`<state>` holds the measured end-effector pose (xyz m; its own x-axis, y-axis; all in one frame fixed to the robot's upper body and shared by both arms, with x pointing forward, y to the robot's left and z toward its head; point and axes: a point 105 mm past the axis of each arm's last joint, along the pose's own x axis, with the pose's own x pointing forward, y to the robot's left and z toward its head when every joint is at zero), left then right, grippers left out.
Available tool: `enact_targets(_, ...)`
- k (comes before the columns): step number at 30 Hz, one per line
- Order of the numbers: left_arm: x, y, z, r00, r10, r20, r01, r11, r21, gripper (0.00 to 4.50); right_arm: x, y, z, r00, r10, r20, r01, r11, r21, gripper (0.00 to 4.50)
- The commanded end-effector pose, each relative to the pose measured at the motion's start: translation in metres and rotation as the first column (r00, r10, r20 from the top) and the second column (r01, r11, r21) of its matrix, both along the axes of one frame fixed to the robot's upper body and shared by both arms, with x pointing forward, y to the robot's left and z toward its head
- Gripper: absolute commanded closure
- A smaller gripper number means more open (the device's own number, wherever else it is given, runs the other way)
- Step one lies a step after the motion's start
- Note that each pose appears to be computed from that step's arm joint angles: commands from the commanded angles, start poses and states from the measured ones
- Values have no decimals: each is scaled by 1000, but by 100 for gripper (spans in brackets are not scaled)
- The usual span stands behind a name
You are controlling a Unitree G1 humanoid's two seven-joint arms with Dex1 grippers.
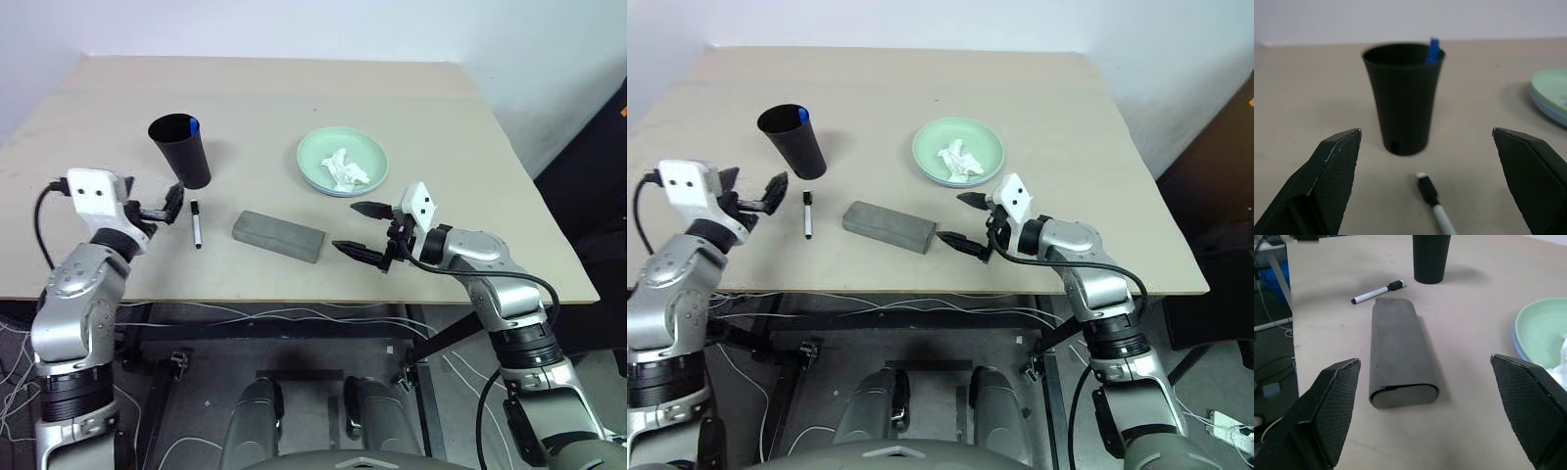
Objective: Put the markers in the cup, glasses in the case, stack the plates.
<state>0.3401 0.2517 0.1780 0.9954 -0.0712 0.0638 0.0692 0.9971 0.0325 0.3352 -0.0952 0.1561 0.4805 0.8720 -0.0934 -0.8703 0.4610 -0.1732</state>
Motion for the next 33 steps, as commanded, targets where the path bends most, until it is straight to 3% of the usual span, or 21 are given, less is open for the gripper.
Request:
enact_targets(1,4,-8,-1,999,42,-32,-43,999,-18,1,2,2,14,998,10,60,-11,1000,10,0)
enact_targets(7,11,-15,-22,972,138,-191,-149,988,-46,1,2,0,12,998,-1,65,0,1000,4,0)
enact_targets(15,15,-16,-34,916,235,-326,-224,972,72,1,-1,1,7,998,-9,62,10,1000,-4,0)
enact_targets(18,15,-16,-44,869,255,-425,-258,965,50,1,-1,1,5,998,-16,62,16,1000,-7,0)
enact_targets(30,14,-28,-49,787,228,-573,-284,959,-7,1,0,2,1,997,-22,69,24,1000,-20,0)
enact_targets(33,13,-26,-49,779,219,-588,-288,957,-25,59,0,2,0,997,-24,67,25,999,-21,0)
